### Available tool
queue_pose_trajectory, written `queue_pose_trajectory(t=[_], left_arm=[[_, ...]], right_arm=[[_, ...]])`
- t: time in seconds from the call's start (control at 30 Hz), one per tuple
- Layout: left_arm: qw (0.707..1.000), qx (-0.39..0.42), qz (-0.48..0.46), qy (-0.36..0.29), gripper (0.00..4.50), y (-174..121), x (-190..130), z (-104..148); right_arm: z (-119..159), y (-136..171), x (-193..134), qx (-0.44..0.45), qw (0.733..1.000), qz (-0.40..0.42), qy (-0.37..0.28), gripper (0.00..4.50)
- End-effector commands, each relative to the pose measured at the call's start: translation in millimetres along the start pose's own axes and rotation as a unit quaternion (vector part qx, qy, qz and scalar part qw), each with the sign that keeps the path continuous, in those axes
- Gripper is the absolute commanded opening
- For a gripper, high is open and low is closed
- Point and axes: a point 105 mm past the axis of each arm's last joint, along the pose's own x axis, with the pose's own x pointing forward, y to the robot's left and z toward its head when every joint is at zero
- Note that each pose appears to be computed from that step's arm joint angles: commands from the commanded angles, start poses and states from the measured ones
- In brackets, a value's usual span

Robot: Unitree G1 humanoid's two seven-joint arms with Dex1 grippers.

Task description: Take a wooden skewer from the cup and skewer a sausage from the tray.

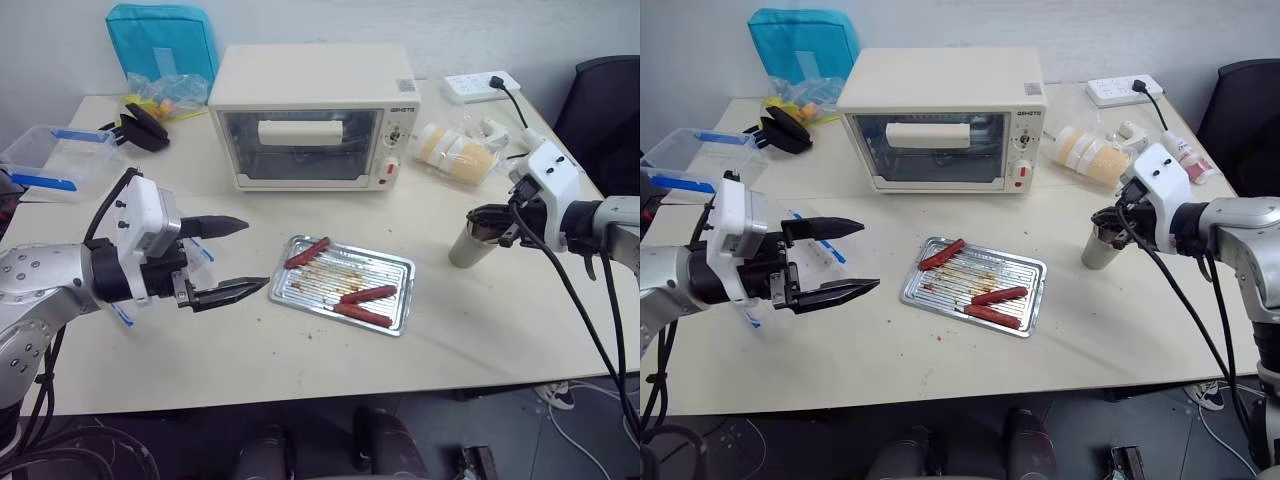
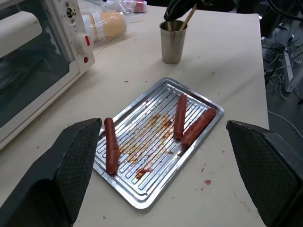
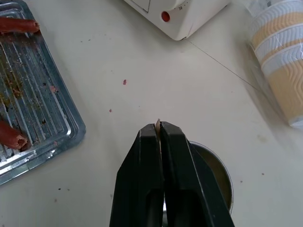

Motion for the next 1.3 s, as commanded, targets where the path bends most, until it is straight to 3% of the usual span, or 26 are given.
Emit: queue_pose_trajectory(t=[0.03, 0.1, 0.43, 0.63, 0.7, 0.8, 0.97, 1.13, 1.3], left_arm=[[1.000, 0.021, 0.007, -0.006, 4.50, 2.3, -2.2, 7.8], [1.000, 0.020, 0.006, -0.008, 4.50, 2.6, -1.8, 8.2], [0.999, 0.029, -0.008, -0.045, 4.50, 8.6, 12.9, 14.8], [0.996, 0.036, 0.012, -0.078, 4.50, 15.7, 26.8, 16.7], [0.994, 0.045, 0.022, -0.098, 4.50, 17.4, 32.9, 21.6], [0.988, 0.054, 0.054, -0.137, 4.50, 24.9, 40.3, 33.6], [0.982, 0.054, 0.057, -0.174, 4.50, 21.9, 48.7, 44.0], [0.981, 0.051, 0.054, -0.179, 4.50, 17.0, 58.5, 44.0], [0.981, 0.050, 0.040, -0.182, 4.50, 13.0, 72.0, 40.5]], right_arm=[[18.9, -3.0, -7.6, -0.021, 1.000, -0.011, -0.021, 0.02], [23.3, -5.7, -11.1, -0.024, 0.999, -0.014, -0.023, 0.02], [96.4, -46.3, -69.0, 0.013, 0.993, -0.033, -0.115, 0.02], [147.8, -27.2, -77.6, 0.125, 0.969, 0.065, -0.205, 0.02], [156.6, -13.6, -72.0, 0.176, 0.954, 0.111, -0.217, 0.02], [167.1, 5.2, -56.5, 0.271, 0.911, 0.203, -0.236, 0.02], [159.2, 29.5, -30.6, 0.344, 0.856, 0.303, -0.240, 0.02], [144.7, 45.5, -14.1, 0.407, 0.810, 0.352, -0.233, 0.02], [147.3, 61.6, -5.3, 0.459, 0.774, 0.349, -0.263, 0.02]])
